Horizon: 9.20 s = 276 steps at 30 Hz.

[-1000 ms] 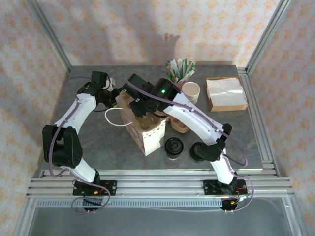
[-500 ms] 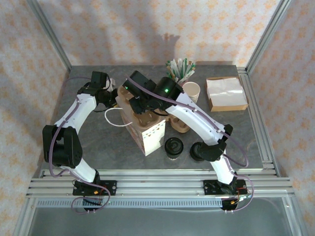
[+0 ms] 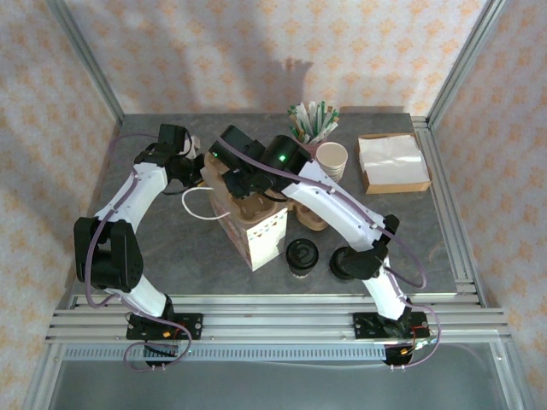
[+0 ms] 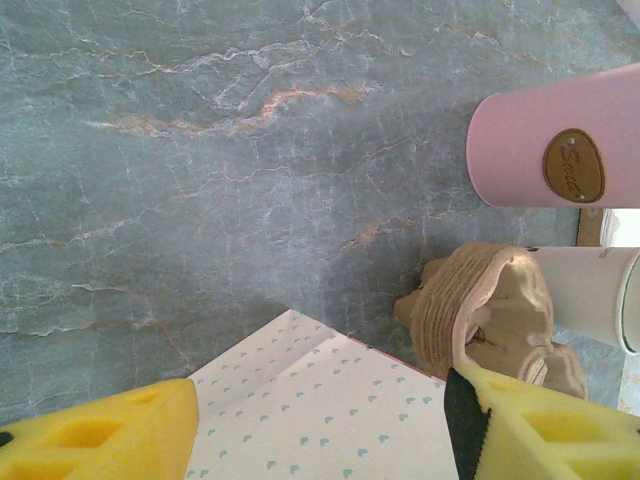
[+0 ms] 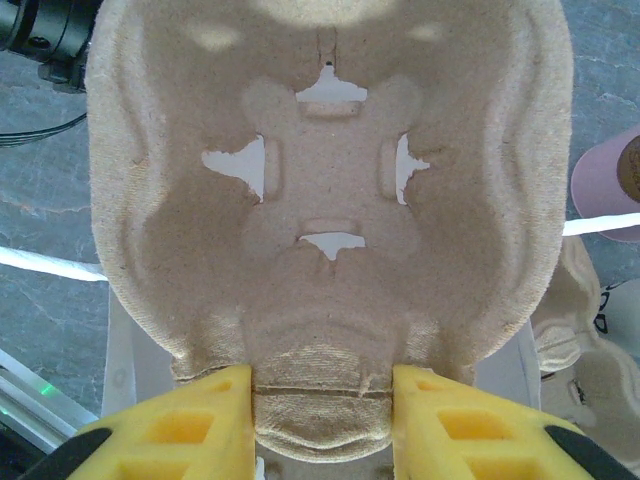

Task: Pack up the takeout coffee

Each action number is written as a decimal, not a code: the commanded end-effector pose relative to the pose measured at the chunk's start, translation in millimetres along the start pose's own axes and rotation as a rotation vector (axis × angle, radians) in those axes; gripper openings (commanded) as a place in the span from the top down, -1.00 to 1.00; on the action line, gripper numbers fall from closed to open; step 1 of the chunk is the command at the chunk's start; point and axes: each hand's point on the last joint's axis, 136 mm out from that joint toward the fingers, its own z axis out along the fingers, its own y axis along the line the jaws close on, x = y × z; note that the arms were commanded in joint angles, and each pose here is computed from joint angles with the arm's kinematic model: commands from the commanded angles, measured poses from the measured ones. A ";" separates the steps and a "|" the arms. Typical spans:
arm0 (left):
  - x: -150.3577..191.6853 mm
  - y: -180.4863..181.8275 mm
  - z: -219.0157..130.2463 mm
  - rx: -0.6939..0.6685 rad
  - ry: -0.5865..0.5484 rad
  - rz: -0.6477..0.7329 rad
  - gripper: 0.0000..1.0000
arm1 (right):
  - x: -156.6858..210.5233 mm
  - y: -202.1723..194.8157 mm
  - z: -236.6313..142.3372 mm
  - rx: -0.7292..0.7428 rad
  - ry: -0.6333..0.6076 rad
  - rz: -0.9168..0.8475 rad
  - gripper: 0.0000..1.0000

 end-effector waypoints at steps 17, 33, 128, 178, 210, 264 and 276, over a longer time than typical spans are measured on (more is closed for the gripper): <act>0.2 2.2 -7.4 -0.013 -0.014 0.027 -0.35 | 11.9 -6.3 4.5 0.032 0.038 0.001 0.31; 0.0 5.1 -7.0 -0.029 -0.016 0.029 -0.34 | 23.4 -4.9 8.0 0.019 0.079 0.018 0.32; 27.0 -60.0 -122.2 -0.039 -0.023 0.817 -0.79 | 79.8 -3.8 22.0 -0.039 0.201 0.053 0.35; -0.3 -105.8 -151.7 0.099 -0.254 0.660 -0.82 | 84.2 2.0 31.7 -0.060 0.212 0.045 0.36; -17.7 -66.0 -128.8 -0.072 -0.277 0.438 -0.82 | 98.6 -2.0 66.5 0.018 0.322 0.011 0.40; -6.1 -34.6 -112.6 -0.145 -0.266 0.359 -0.78 | 99.0 9.0 76.2 0.044 0.349 0.012 0.45; -12.9 -30.4 -123.0 -0.178 -0.334 0.347 -0.78 | 110.9 2.7 92.7 0.033 0.375 0.041 0.46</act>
